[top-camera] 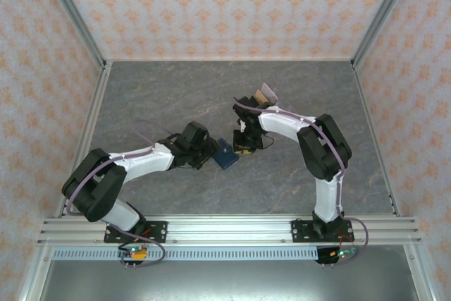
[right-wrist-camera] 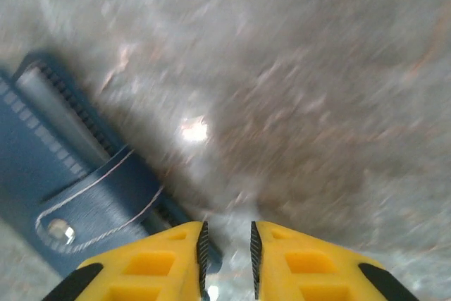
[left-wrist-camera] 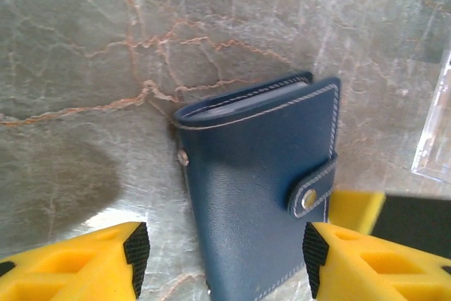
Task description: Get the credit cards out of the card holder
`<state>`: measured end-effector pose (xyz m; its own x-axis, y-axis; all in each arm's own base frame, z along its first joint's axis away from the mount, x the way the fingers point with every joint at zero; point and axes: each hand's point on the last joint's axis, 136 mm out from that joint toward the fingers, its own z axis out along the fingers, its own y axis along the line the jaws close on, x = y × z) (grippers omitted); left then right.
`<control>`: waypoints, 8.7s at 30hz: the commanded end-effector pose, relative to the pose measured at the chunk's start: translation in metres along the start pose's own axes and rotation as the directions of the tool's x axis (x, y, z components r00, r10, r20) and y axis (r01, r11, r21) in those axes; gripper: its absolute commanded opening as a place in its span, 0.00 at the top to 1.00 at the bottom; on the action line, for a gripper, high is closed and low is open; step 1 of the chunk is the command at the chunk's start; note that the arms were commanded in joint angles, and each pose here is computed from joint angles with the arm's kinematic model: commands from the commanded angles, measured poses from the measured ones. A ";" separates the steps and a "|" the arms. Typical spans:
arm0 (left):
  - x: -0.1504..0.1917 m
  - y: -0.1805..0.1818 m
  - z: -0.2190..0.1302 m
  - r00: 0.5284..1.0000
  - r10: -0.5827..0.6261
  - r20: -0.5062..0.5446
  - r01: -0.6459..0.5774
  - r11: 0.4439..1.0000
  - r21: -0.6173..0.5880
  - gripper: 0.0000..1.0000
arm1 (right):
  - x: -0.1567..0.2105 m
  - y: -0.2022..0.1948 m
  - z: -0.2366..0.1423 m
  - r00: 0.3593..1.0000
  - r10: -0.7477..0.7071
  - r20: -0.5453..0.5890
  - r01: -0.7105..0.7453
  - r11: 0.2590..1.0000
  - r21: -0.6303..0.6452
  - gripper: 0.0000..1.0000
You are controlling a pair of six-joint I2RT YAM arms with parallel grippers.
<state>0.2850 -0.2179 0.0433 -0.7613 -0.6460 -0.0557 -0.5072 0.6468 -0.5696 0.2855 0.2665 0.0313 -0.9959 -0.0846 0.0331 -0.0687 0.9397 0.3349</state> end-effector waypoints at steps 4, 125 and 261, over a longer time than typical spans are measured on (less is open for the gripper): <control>0.002 0.001 0.006 1.000 0.008 0.003 -0.008 1.000 -0.003 0.43 | 0.000 0.009 -0.030 0.999 -0.029 0.044 0.032 0.997 -0.073 0.71; -0.014 -0.046 -0.009 0.970 0.244 0.004 -0.243 0.967 0.074 0.83 | -0.037 0.013 -0.008 0.985 -0.019 0.171 0.031 0.997 -0.069 0.84; -0.044 -0.028 0.006 0.950 0.267 -0.163 -0.284 0.955 -0.089 0.44 | -0.032 -0.032 0.019 0.990 -0.007 0.140 0.011 1.000 -0.023 0.90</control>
<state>0.3363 -0.2066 0.0623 -0.9235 -0.3742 -0.0839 -0.2969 0.8361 -0.4612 0.3180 0.2653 0.0243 -0.9948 -0.0488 -0.0897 -0.0846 0.8856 0.4567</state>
